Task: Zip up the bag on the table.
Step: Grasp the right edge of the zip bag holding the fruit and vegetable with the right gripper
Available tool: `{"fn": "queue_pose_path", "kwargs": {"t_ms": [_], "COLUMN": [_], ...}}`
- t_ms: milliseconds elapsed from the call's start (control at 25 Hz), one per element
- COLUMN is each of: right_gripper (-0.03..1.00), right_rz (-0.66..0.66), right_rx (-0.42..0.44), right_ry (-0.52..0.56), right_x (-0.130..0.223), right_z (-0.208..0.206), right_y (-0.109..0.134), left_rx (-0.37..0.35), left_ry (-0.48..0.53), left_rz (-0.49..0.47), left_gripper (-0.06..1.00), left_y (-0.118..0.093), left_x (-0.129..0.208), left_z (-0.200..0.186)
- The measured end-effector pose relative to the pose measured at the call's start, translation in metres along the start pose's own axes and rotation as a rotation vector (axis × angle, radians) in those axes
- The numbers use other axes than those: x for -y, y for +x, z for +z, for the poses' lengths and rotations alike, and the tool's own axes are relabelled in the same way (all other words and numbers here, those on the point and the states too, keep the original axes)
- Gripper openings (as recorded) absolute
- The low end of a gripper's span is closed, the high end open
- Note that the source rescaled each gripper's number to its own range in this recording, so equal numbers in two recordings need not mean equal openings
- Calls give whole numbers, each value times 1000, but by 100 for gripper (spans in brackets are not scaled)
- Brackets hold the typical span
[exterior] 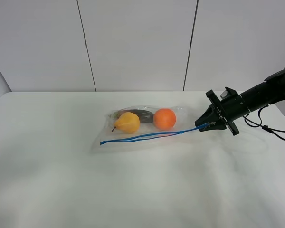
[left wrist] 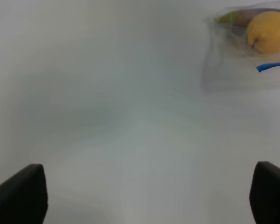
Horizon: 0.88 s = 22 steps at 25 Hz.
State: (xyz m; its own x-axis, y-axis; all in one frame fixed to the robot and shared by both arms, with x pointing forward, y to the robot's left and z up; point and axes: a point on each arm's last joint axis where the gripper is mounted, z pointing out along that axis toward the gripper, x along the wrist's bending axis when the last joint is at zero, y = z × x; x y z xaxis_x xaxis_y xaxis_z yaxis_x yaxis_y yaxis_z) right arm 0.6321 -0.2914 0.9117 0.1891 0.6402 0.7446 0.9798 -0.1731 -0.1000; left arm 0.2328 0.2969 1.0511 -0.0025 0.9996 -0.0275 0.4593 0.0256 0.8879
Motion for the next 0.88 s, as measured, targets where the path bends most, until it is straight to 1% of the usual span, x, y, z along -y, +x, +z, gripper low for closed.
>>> {"fn": "queue_pose_path", "kwargs": {"t_ms": [200, 280, 360, 440, 680, 720, 800, 880], "right_gripper": [27, 23, 15, 11, 9, 7, 2, 1], "right_rz": [-8, -15, -19, -22, -22, -25, -30, -33], "right_rx": [-5, -7, -9, -10, -11, -11, -11, -12], "right_ry": [9, 14, 18, 20, 22, 22, 22, 22], "right_x": [1, 1, 2, 2, 2, 2, 2, 2], "right_z": [0, 0, 0, 0, 0, 0, 0, 0], "right_y": [0, 1, 1, 1, 1, 1, 1, 1], "left_rx": [0, 0, 0, 0, 0, 0, 0, 0], "left_ry": [0, 0, 0, 0, 0, 0, 0, 0], "left_rz": [0, 0, 0, 0, 0, 0, 0, 0], "left_gripper": [100, 100, 100, 100, 100, 100, 100, 100], "left_y": [0, 0, 0, 0, 0, 0, 0, 0], "left_x": [0, 0, 0, 0, 0, 0, 0, 0], "left_z": [0, 0, 0, 0, 0, 0, 0, 0]}}
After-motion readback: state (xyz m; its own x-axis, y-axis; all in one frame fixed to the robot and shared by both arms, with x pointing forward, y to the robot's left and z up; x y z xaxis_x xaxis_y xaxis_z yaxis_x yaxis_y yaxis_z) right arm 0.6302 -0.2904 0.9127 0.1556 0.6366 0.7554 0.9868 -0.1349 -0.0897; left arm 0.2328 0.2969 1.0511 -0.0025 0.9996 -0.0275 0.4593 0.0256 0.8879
